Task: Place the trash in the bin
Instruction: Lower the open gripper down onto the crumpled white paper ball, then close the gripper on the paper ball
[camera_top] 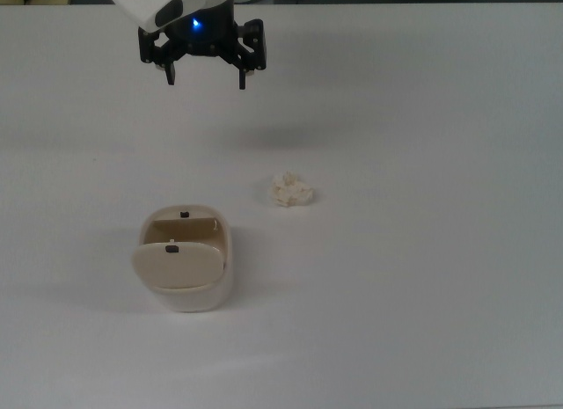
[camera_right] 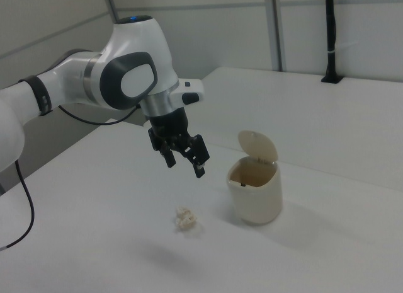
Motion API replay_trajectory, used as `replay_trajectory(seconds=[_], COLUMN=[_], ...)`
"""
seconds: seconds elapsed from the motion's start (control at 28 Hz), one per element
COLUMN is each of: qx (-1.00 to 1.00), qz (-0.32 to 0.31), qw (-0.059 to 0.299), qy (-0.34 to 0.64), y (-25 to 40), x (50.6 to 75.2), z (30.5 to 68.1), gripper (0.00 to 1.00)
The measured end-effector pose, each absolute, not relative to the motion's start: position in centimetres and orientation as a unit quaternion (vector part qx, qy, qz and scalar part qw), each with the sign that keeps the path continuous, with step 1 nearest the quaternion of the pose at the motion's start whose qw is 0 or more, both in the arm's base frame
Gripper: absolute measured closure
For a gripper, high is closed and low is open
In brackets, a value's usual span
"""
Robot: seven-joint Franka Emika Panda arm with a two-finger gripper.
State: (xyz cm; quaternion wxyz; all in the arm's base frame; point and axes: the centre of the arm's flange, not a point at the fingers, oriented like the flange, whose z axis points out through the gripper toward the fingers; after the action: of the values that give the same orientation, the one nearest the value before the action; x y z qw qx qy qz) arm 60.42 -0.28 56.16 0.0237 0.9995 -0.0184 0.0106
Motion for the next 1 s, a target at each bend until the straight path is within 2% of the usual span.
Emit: replay_trajectory(seconds=[0.18,0.36,0.61,0.82,1.0], qx=[0.999,0.999,0.992,0.975,0.966], qz=[-0.005,-0.038,-0.053,-0.066,-0.068], qw=[0.019,0.028,0.071,0.076,0.072], qy=[-0.026,0.005,0.093,0.199,0.238], y=[1.9,8.0,13.2,14.3,14.3], x=[60.6,61.3,63.2,64.4,65.0], z=[54.4,49.4,41.5,35.9,33.4], gripper=[0.0,0.0,0.0,0.0,0.0])
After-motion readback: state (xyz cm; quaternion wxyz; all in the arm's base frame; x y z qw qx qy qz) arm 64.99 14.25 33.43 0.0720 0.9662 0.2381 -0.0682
